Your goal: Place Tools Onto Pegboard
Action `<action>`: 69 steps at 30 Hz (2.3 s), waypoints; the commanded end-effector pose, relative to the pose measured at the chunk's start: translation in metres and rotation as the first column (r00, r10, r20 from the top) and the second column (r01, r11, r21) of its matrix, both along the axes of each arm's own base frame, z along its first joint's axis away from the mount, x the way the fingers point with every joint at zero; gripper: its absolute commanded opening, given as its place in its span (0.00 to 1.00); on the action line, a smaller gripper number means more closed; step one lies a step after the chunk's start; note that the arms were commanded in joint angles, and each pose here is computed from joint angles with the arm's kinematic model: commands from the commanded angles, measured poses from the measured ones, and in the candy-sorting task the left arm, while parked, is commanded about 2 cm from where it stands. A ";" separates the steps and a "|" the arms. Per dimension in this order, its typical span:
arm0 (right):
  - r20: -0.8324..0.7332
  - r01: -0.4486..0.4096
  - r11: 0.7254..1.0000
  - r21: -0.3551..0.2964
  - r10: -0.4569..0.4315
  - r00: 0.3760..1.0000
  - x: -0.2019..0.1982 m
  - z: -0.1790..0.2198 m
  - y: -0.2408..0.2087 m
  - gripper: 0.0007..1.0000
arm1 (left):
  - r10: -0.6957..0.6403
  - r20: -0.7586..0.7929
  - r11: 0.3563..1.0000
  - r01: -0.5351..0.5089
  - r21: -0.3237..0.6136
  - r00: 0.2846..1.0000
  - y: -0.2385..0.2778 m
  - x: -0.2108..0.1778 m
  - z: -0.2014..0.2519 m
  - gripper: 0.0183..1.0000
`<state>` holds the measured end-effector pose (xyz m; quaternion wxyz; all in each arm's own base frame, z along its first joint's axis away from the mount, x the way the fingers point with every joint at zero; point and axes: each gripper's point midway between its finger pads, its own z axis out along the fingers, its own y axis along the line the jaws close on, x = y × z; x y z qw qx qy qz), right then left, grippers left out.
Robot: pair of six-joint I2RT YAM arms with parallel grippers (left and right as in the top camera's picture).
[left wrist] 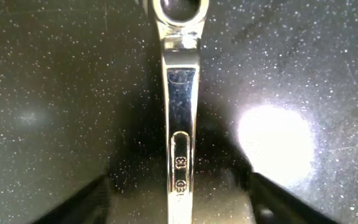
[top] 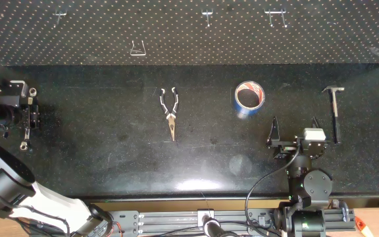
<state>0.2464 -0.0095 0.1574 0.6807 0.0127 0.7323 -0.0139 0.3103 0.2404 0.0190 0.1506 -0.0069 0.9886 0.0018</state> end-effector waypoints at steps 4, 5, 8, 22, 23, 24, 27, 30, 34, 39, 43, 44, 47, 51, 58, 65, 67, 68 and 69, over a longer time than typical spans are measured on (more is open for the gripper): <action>0.002 -0.003 1.000 -0.014 0.003 1.000 0.000 0.000 0.000 1.00 | -0.004 -0.025 1.000 0.004 -0.009 1.000 -0.003 -0.005 -0.007 0.49; 0.002 -0.003 1.000 -0.014 0.003 1.000 0.000 0.000 0.000 1.00 | -0.004 -0.025 1.000 0.004 -0.009 1.000 -0.003 -0.005 -0.007 0.48; 0.002 -0.003 1.000 -0.014 0.003 1.000 0.000 0.000 0.000 1.00 | -0.004 -0.025 1.000 0.003 -0.009 1.000 -0.003 -0.005 -0.007 0.44; 0.002 -0.003 1.000 -0.014 0.003 1.000 0.000 0.000 0.000 1.00 | -0.001 -0.030 1.000 0.000 -0.016 1.000 -0.004 -0.006 -0.007 0.38; 0.002 -0.003 1.000 -0.014 0.003 1.000 0.000 0.000 0.000 1.00 | -0.001 -0.030 1.000 0.000 -0.016 1.000 -0.004 -0.006 -0.007 0.38; 0.002 -0.003 1.000 -0.014 0.003 1.000 0.000 0.000 0.000 1.00 | -0.001 -0.030 1.000 0.000 -0.016 1.000 -0.004 -0.006 -0.007 0.34; 0.002 -0.003 1.000 -0.014 0.003 1.000 0.000 0.000 0.000 1.00 | -0.001 -0.030 1.000 0.000 -0.015 1.000 -0.004 -0.006 -0.007 0.30; 0.002 -0.003 1.000 -0.014 0.003 1.000 0.000 0.000 0.000 1.00 | -0.001 -0.030 1.000 0.000 -0.015 1.000 -0.004 -0.006 -0.007 0.25; 0.002 -0.003 1.000 -0.014 0.003 1.000 0.000 0.000 0.000 1.00 | -0.001 -0.030 1.000 0.000 -0.015 1.000 -0.004 -0.006 -0.007 0.20; 0.002 -0.003 1.000 -0.014 0.003 1.000 0.000 0.000 0.000 1.00 | -0.001 -0.030 1.000 0.000 -0.015 1.000 -0.004 -0.006 -0.007 0.17; 0.002 -0.003 1.000 -0.014 0.003 1.000 0.000 0.000 0.000 1.00 | -0.001 -0.030 1.000 0.000 -0.016 1.000 -0.004 -0.006 -0.007 0.12; 0.002 -0.003 1.000 -0.014 0.003 1.000 0.000 0.000 0.000 1.00 | 0.000 -0.030 1.000 0.000 -0.016 1.000 -0.004 -0.006 -0.007 0.11; 0.002 -0.003 1.000 -0.014 0.003 1.000 0.000 0.000 0.000 1.00 | 0.000 -0.030 1.000 -0.001 -0.016 1.000 -0.004 -0.006 -0.007 0.10; 0.002 -0.003 1.000 -0.014 0.003 1.000 0.000 0.000 0.000 1.00 | 0.025 -0.029 0.999 -0.026 -0.022 0.999 -0.004 -0.006 -0.007 0.07; 0.002 -0.003 1.000 -0.014 0.003 1.000 0.000 0.000 0.000 1.00 | 0.032 -0.032 0.999 -0.033 -0.021 0.999 -0.003 -0.006 -0.007 0.07; 0.002 -0.003 1.000 -0.014 0.003 1.000 0.000 0.000 0.000 1.00 | 0.048 -0.031 0.999 -0.048 -0.024 0.998 -0.003 -0.006 -0.007 0.07; 0.002 -0.003 1.000 -0.014 0.003 1.000 0.000 0.000 0.000 1.00 | 0.048 -0.031 0.999 -0.048 -0.024 0.998 -0.003 -0.006 -0.007 0.07; 0.002 -0.003 1.000 -0.014 0.003 1.000 0.000 0.000 0.000 1.00 | 0.048 -0.031 0.999 -0.048 -0.024 0.998 -0.003 -0.006 -0.007 0.07; 0.002 -0.003 1.000 -0.014 0.003 1.000 0.000 0.000 0.000 1.00 | 0.048 -0.031 0.999 -0.048 -0.024 0.998 -0.003 -0.006 -0.007 0.07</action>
